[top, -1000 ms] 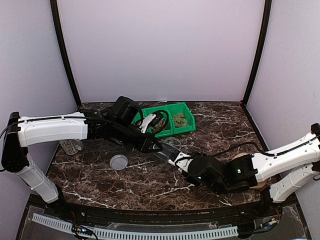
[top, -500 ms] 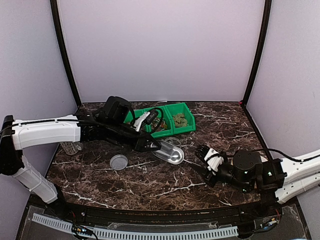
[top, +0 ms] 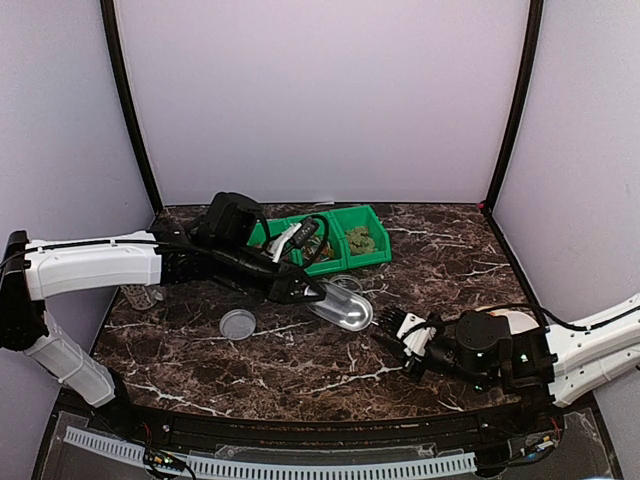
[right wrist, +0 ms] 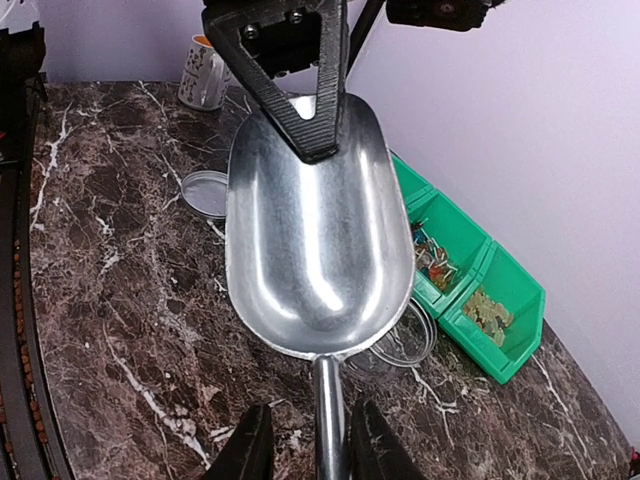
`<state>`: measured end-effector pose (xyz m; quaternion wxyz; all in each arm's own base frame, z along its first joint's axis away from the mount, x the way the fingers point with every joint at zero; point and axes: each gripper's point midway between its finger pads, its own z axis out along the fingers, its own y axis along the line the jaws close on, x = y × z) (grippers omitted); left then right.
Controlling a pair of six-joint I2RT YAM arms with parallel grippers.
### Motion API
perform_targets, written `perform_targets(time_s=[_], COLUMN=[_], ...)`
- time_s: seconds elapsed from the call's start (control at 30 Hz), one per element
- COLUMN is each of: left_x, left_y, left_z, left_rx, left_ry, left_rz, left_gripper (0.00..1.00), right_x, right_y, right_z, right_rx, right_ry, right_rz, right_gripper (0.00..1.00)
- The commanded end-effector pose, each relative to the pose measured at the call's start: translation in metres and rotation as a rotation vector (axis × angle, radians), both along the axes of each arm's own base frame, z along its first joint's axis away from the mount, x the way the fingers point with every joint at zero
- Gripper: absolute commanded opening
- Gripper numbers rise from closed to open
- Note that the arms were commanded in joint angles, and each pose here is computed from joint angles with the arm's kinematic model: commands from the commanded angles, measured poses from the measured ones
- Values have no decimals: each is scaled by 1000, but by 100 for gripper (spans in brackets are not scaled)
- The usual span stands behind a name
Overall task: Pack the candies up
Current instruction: Pass from the left arm to the right
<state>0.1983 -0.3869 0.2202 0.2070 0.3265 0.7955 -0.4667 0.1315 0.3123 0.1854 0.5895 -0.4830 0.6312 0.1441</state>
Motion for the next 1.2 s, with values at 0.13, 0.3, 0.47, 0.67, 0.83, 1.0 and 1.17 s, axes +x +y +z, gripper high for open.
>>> perform_targets(time_s=[0.13,0.3,0.47,0.67,0.83,1.0,1.17], left_x=[-6,-7,-8,-8,-9,-7,7], left_y=[-4,-5,-9,-11,-10,-10,1], left_z=[11,7,6,7,6,8,17], left_rx=[-51,-51,-65,-72,-69,-66,-23], left_ry=[9,26,47,49,57,47,-26], left_rz=[-33,-42,-53,-59,-58,-49,9], left_gripper=[0,0,0,0,0,6,31], right_x=[3,1,-1,-3,-4,-3,2], right_y=[8,5,8,12,13,10,4], right_z=[28,35,30,30,34,39,41], right_rx=[94,121,100,98,109,127,143], right_ry=[-57,-72,-73,-73,-81,-78,-66], right_rz=[-3,11,29,44,55,38,-2], right_gripper=[20,17,15,7,0,0,0])
